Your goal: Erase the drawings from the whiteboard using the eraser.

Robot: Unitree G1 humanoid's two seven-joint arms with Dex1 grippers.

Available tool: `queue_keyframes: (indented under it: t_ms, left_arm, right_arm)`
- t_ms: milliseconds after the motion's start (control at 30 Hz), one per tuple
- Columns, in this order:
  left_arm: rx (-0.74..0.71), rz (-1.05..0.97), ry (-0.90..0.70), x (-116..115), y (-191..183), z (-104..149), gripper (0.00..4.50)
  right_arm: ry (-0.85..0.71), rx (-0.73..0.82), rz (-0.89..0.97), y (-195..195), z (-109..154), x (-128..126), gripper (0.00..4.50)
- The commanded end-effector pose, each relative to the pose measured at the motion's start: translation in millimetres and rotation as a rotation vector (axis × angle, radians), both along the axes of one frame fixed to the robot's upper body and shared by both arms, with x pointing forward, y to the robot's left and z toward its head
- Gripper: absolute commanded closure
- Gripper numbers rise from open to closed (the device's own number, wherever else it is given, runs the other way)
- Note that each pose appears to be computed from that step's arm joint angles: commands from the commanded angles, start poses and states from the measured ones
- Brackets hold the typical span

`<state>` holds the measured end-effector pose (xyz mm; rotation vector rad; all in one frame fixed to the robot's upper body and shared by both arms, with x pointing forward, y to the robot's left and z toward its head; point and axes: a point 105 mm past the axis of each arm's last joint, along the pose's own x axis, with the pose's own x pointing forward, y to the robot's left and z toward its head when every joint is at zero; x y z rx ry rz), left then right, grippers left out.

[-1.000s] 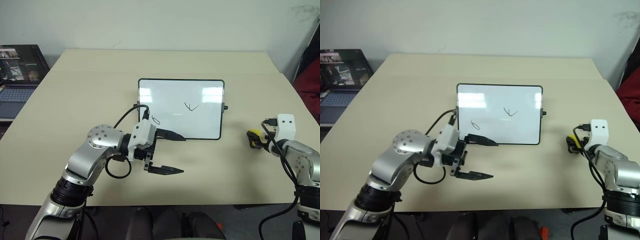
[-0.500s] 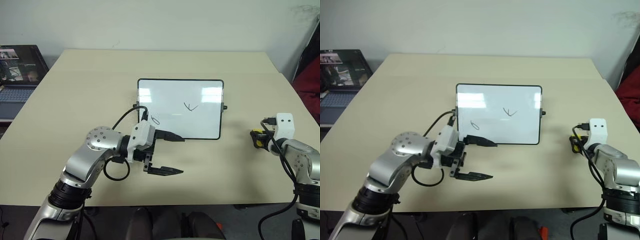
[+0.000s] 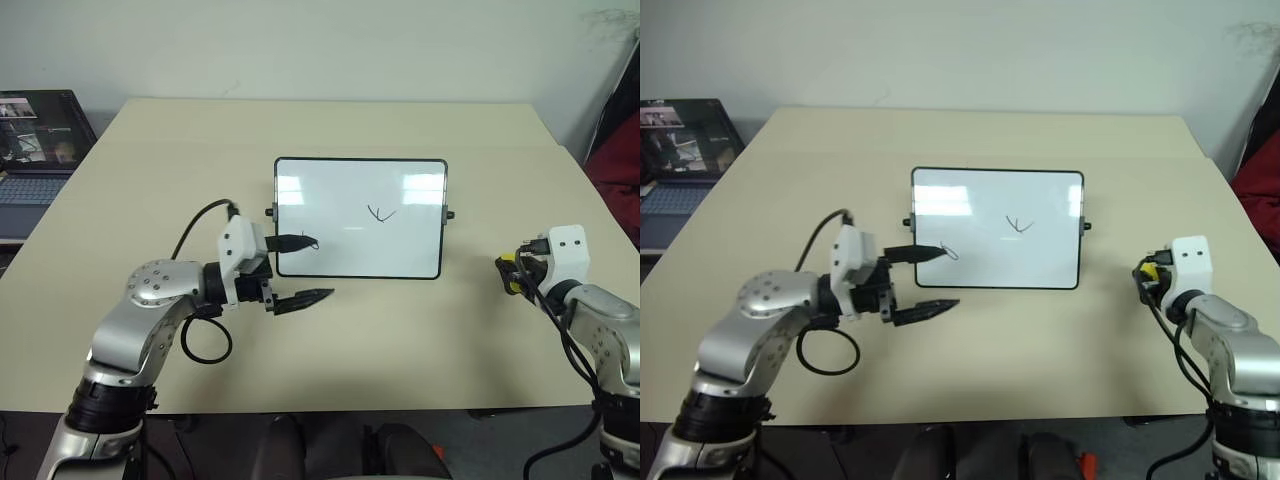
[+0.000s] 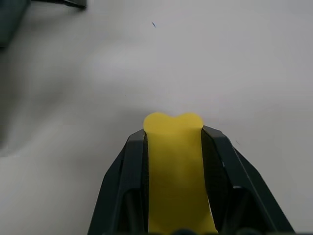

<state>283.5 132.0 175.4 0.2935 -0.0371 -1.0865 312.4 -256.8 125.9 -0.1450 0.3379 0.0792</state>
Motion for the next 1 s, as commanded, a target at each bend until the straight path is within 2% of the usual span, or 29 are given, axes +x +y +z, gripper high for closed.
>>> queue_keyframes:
  t_ms: [33,133,300,400,500,633,833,1000]
  left_arm:
    - [-0.044,0.132,-0.075,-3.6,12.9,14.9,0.0]
    - [-0.074,0.307,-0.083,-1.2,32.6,7.2,0.0]
    - [-0.193,0.417,-0.067,-12.8,43.3,3.7,0.0]
    - [-0.197,0.495,-0.044,-16.9,58.2,-5.1,0.0]
    - [-0.194,0.6,-0.045,-12.8,81.4,-10.7,0.0]
    - [-0.192,0.673,-0.055,-14.1,100.1,-14.6,0.0]
    - [-0.208,0.748,-0.097,-16.2,110.0,-14.6,0.0]
    - [-0.206,0.753,-0.106,-14.0,109.7,-16.3,0.0]
  right_arm:
    - [-0.084,-0.009,0.011,11.4,17.5,-13.3,3.36]
    - [-0.133,0.034,0.04,31.4,17.9,-28.2,3.36]
    - [-0.173,0.139,0.178,73.6,12.6,-45.4,3.36]
    - [-0.257,0.158,0.262,90.0,27.5,-45.4,3.36]
    - [-0.315,0.129,0.382,111.0,38.2,-48.3,3.38]
    - [-0.326,0.088,0.453,124.6,33.9,-53.5,3.38]
    - [-0.354,0.048,0.534,140.0,27.2,-61.6,3.38]
    - [-0.438,-0.006,0.595,155.8,43.1,-49.9,3.38]
